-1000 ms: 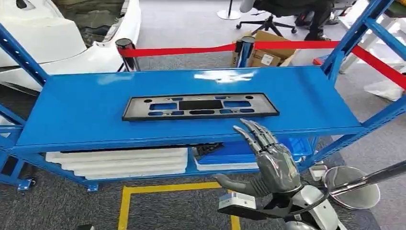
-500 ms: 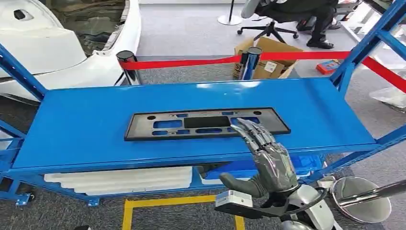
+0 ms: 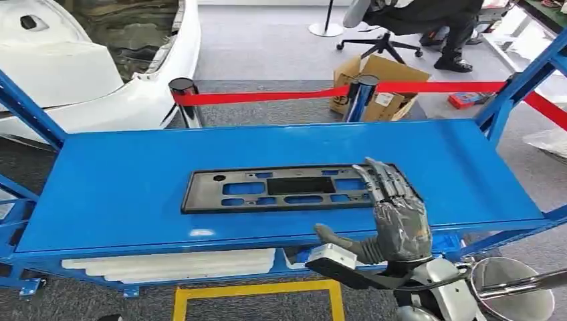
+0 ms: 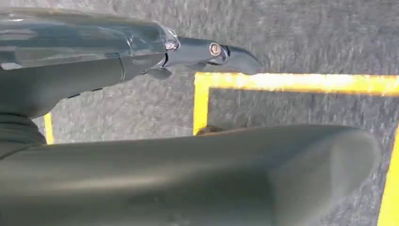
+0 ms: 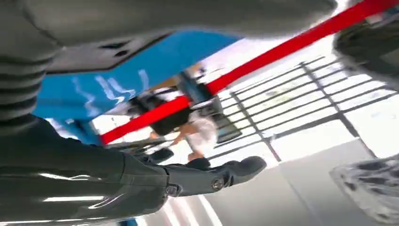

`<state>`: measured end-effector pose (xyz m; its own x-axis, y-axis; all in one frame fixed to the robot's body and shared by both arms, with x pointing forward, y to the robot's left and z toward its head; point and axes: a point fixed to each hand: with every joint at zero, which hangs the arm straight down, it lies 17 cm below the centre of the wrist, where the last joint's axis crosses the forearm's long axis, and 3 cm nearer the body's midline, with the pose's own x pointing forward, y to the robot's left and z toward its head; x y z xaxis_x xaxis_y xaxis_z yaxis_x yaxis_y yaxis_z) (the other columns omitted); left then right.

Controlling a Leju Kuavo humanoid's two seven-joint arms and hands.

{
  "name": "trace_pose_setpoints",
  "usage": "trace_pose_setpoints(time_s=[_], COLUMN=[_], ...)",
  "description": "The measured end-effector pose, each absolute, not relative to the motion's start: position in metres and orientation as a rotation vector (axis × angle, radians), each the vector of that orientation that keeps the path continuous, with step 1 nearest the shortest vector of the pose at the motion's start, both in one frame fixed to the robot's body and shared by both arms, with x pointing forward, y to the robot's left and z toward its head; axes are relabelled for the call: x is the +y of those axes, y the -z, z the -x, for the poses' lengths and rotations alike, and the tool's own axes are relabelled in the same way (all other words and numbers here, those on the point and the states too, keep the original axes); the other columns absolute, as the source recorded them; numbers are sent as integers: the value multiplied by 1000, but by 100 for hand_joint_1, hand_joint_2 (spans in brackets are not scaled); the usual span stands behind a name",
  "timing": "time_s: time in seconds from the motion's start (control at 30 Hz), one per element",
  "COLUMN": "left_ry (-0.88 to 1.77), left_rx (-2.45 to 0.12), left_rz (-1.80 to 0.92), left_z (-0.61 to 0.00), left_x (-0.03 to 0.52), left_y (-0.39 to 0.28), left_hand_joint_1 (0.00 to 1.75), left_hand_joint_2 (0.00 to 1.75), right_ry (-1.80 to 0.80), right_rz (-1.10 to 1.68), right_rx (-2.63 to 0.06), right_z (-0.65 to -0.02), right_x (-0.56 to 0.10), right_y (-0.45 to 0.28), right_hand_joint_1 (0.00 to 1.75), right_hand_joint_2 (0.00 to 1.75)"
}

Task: Take the parts from the cabinet and place them on the table.

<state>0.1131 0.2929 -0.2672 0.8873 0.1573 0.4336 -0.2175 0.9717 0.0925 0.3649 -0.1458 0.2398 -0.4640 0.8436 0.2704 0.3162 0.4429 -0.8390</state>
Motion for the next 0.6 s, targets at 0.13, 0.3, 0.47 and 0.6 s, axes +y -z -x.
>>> trace_pose_setpoints(time_s=[0.13, 0.3, 0.47, 0.6], left_ry=[-201, -213, -198, -192], left_rx=[-440, -438, -443, -445], left_rz=[-148, -160, -158, -157], left_z=[-114, -113, -113, -113], left_x=[296, 302, 302, 302], left_y=[267, 267, 267, 267], left_hand_joint_1=[0, 0, 0, 0], left_hand_joint_2=[0, 0, 0, 0], right_ry=[-985, -1020, -1109, -1166], right_rz=[1133, 1179, 1113, 1089], right_rx=[-1833, -1712, -1592, -1536], right_z=[-367, -363, -359, -356], right_x=[-179, -202, -216, -226], right_y=[-218, -193, -155, -135], right_hand_joint_1=[0, 0, 0, 0], right_hand_joint_2=[175, 175, 175, 175])
